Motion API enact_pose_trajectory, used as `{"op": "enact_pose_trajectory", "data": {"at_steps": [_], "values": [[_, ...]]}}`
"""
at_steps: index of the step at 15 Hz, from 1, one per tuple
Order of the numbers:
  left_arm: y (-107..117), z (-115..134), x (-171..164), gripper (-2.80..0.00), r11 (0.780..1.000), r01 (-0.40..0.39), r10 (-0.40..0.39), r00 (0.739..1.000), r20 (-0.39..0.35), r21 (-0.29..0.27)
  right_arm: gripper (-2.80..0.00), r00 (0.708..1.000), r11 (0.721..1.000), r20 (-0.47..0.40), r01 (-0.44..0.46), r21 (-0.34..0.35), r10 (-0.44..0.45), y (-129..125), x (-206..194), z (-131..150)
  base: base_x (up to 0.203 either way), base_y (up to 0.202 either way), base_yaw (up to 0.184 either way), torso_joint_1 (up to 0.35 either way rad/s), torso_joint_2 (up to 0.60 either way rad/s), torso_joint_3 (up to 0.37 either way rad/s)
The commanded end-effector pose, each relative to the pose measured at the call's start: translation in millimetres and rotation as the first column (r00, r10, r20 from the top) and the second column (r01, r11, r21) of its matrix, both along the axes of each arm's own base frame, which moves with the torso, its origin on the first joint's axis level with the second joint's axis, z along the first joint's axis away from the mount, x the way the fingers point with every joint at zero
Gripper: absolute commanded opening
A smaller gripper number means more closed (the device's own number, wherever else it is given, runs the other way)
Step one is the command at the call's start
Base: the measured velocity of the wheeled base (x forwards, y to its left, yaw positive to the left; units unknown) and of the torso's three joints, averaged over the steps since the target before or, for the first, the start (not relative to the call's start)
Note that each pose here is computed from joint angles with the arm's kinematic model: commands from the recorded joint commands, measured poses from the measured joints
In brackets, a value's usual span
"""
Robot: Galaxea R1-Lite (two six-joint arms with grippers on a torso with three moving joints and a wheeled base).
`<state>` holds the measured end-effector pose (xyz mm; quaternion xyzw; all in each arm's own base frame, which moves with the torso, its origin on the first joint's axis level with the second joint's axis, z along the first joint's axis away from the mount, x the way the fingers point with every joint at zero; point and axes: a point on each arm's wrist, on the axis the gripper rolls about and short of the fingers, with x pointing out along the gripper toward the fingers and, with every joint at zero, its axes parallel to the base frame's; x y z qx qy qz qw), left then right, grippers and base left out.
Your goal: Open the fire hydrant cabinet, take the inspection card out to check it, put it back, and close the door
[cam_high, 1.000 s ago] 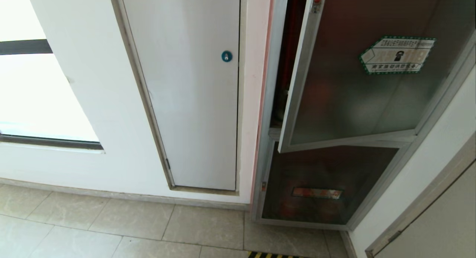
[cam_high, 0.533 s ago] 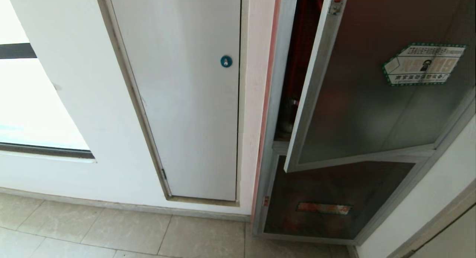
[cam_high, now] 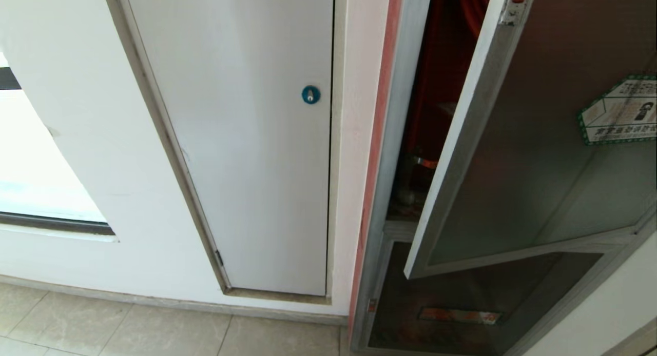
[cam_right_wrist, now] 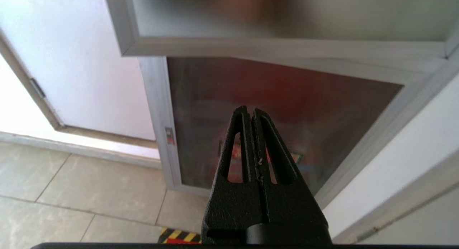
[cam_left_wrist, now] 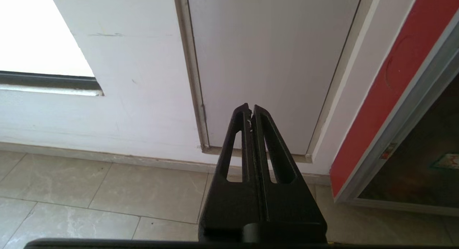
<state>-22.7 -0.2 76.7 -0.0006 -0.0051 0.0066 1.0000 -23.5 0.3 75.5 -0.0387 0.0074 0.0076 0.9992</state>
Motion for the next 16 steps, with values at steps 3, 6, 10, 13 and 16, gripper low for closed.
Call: {"op": "enact_pose_trajectory", "data": {"at_steps": [3, 6, 10, 13, 16], "values": [[0.0, -1.2, 0.5, -2.8, 1.0, -0.001, 0.001, 1.0, -0.006, 0.0, -2.8, 1.0, 1.0, -0.002, -0.001, -0.002, 0.001, 0.0, 0.1, 0.0, 0.197, 0.0, -0.001, 0.002, 0.0, 0.002], [0.0, -1.2, 0.5, -2.8, 1.0, 0.001, -0.001, 1.0, -0.006, -0.002, -2.8, 1.0, 1.0, -0.002, -0.001, -0.002, 0.001, 0.0, 0.1, 0.0, 0.174, 0.0, 0.002, 0.005, 0.0, 0.003], [0.0, -1.2, 0.5, -2.8, 1.0, 0.001, -0.001, 1.0, -0.006, -0.002, -2.8, 1.0, 1.0, -0.002, -0.001, -0.001, 0.001, 0.0, 0.1, 0.0, 0.0, 0.0, 0.0, 0.0, 0.0, 0.0], [0.0, -1.2, 0.5, -2.8, 1.0, 0.001, -0.001, 1.0, -0.006, -0.002, -2.8, 1.0, 1.0, -0.002, -0.001, -0.001, 0.001, 0.0, 0.1, 0.0, 0.0, 0.0, 0.0, 0.0, 0.0, 0.0], [0.0, -1.2, 0.5, -2.8, 1.0, -0.001, 0.001, 1.0, -0.006, -0.002, -2.8, 1.0, 1.0, -0.002, -0.001, -0.001, 0.001, 0.0, 0.1, 0.0, 0.0, 0.0, 0.0, 0.0, 0.0, 0.0]]}}
